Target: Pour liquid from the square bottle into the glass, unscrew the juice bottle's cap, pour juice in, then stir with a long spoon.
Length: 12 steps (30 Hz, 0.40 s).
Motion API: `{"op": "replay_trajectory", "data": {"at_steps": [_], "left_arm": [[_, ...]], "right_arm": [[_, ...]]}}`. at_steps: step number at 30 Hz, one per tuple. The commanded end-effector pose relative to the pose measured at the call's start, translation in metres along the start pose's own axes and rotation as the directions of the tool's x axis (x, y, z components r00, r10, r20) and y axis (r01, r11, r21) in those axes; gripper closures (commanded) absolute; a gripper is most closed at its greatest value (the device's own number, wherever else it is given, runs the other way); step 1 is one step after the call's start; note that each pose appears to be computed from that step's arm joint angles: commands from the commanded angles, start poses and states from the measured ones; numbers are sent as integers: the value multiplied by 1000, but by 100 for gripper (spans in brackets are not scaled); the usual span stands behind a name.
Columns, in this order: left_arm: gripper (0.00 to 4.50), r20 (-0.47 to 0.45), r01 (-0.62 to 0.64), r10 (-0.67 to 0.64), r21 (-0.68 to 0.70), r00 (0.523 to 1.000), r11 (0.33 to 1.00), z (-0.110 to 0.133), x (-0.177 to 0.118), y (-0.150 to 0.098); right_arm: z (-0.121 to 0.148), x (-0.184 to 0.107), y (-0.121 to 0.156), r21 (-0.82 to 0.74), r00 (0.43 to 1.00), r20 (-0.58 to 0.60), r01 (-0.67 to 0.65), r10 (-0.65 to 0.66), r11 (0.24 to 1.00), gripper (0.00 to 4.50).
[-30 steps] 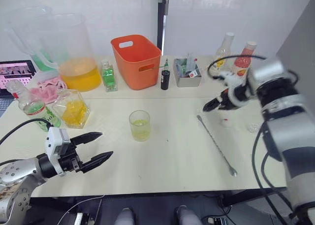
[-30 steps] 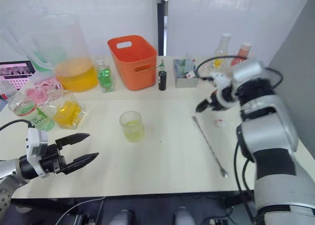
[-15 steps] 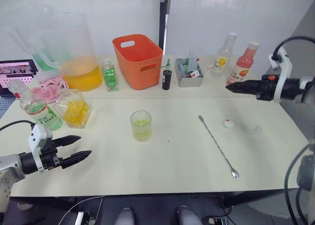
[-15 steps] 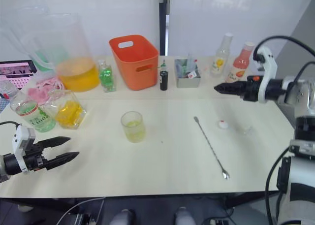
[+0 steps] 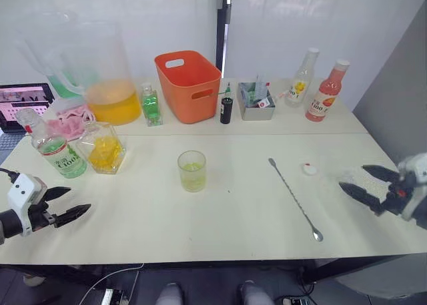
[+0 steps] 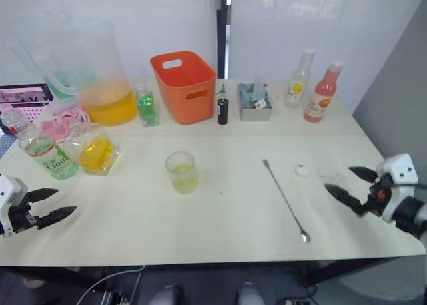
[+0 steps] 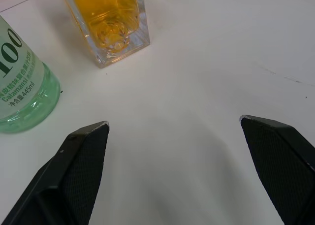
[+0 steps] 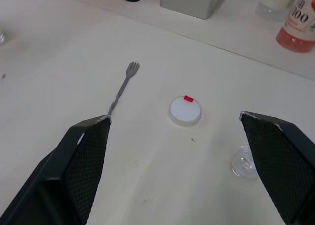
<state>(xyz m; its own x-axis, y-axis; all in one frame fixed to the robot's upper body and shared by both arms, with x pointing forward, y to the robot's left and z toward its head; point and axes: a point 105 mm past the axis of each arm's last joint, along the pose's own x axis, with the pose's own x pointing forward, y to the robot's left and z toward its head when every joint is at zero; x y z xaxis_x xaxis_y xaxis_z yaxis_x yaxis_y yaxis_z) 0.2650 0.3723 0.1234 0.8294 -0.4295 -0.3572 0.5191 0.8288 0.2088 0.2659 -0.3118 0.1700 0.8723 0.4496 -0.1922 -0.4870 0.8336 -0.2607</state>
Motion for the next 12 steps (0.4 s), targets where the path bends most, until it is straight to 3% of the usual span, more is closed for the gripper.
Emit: {"op": "replay_trajectory", "data": {"at_steps": [1, 12], "left_arm": [[0, 48, -20, 18, 37, 999, 999, 10, 0, 4], [0, 37, -20, 18, 40, 999, 999, 8, -4, -3]], "right_arm": [[-8, -10, -3, -52, 999, 43, 26, -24, 998, 6], [-21, -12, -5, -56, 997, 69, 50, -46, 997, 6]]}}
